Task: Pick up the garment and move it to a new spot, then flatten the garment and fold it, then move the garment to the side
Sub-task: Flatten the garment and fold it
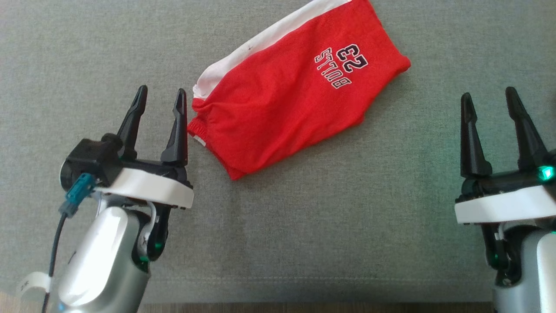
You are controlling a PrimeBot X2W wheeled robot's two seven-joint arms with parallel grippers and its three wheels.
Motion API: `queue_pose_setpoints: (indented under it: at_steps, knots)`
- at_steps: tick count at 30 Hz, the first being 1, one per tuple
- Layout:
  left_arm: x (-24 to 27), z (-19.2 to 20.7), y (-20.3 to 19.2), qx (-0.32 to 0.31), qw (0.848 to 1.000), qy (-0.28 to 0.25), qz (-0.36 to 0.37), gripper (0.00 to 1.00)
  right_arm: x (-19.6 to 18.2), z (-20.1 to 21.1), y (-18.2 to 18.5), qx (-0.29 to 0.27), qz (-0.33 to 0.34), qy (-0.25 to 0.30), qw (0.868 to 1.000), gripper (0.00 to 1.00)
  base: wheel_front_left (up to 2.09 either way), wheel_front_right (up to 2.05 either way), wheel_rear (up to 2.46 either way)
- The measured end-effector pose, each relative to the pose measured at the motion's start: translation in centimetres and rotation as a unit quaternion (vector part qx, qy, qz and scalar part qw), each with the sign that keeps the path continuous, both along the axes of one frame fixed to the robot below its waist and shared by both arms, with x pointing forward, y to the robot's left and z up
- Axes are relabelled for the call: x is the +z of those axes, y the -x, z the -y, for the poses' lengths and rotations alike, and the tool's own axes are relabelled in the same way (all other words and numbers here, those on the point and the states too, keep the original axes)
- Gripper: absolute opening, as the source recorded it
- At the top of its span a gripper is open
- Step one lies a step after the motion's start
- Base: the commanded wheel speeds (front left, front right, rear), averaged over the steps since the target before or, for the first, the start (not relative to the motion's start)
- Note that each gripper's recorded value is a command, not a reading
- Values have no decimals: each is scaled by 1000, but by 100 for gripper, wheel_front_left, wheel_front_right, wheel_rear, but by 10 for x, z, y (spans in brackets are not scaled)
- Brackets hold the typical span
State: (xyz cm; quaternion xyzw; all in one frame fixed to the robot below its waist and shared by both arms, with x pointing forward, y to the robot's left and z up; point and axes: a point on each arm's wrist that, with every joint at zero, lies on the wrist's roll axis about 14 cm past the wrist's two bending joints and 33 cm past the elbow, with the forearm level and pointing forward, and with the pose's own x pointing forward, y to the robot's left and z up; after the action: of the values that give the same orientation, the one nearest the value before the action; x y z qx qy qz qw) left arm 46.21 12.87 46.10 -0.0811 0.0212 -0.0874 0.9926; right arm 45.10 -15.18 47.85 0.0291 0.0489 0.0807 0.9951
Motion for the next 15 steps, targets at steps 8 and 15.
queue_pose_setpoints:
  at_steps: [8, 15]
  knots:
    - [-2, -2, -1, 1, 1000, 2, -1, 100, -4, 1, -1, -2, -5, -1, 1000, 100, 0, 0, 0]
    - [-10, -4, -5, 6, 1000, 5, -9, 100, -31, -7, -14, 17, -56, 5, 998, 100, 0, 0, 0]
